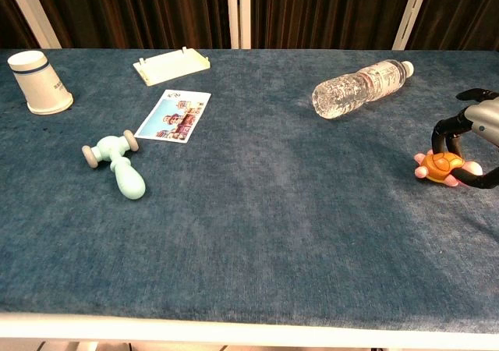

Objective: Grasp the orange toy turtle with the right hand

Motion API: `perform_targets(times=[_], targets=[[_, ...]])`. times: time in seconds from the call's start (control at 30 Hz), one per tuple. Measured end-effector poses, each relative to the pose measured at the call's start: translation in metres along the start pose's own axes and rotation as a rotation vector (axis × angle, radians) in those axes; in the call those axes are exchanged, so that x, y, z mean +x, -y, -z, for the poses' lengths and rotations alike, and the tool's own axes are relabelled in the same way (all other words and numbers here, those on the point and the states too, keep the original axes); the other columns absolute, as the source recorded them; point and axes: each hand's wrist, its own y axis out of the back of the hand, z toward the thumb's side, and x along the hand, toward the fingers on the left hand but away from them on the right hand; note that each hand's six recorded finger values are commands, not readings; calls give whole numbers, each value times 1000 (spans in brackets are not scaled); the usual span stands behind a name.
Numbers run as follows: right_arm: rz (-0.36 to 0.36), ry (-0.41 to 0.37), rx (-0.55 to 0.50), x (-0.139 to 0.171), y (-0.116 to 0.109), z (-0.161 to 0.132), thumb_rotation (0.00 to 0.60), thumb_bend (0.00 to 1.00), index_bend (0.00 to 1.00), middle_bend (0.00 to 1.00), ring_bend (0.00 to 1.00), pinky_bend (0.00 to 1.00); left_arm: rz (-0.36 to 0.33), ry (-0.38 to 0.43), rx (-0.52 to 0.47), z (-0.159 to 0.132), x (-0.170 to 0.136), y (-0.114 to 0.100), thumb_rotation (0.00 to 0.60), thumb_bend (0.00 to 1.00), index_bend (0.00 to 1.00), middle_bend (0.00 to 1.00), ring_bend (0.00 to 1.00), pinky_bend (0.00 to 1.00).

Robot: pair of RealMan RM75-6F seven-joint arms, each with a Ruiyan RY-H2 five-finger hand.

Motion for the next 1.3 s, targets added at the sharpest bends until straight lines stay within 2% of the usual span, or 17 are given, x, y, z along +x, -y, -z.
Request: perform_targets(times=[0.13,0.17,0.23,0.33,0.4,0.5,0.63,0.7,0.77,0.83,1.0,1.07,1.17,1.3], targets=[[22,-7,-5,0,0,1,600,448,988,954,433,0,2,0,-1,0,0,1,600,161,213,135,3,96],[20,-8,-9,1,1,1,600,403,936,918,423,0,2,0,-1,0,0,1,600,161,213,135,3,96],[3,-11,-10,1,3,1,600,337,789,799,377,0,2,0,-1,0,0,1,600,161,213,135,3,96],[-41,-10,1,2,8,4,600,225,425,463,204,0,1,1,1,-1,0,0,600,161,213,135,3,96],[-66,-6,3,3,9,4,600,162,296,340,118,0,1,1,1,-1,0,0,600,161,214,135,3,96],[-80,3,7,4,7,7,600,110,178,241,46,0,4,1,2,-1,0,0,600,160,215,135,3,96],[-87,12,11,5,5,10,600,105,163,243,42,0,10,-1,3,-1,0,2,600,161,216,135,3,96],[-93,18,12,6,5,11,600,114,178,283,44,0,15,-3,3,-1,0,3,600,161,217,135,3,96],[-98,23,14,6,6,12,600,156,255,366,74,0,18,-3,3,-1,0,3,600,161,217,135,3,96],[-102,27,15,6,7,12,600,226,383,469,139,0,18,-4,3,-1,0,3,600,160,217,135,3,96],[-91,32,17,4,9,10,600,379,809,758,324,0,20,-5,4,0,0,3,600,161,218,135,3,96],[-80,34,16,4,9,10,600,438,913,823,367,0,21,-6,4,0,0,3,600,161,218,135,3,96],[-51,36,13,3,6,10,600,524,994,891,419,0,23,-5,3,0,1,4,600,161,218,135,3,96],[-13,34,9,3,2,11,600,544,1000,919,436,0,24,-3,4,-1,1,4,600,161,218,135,2,95]])
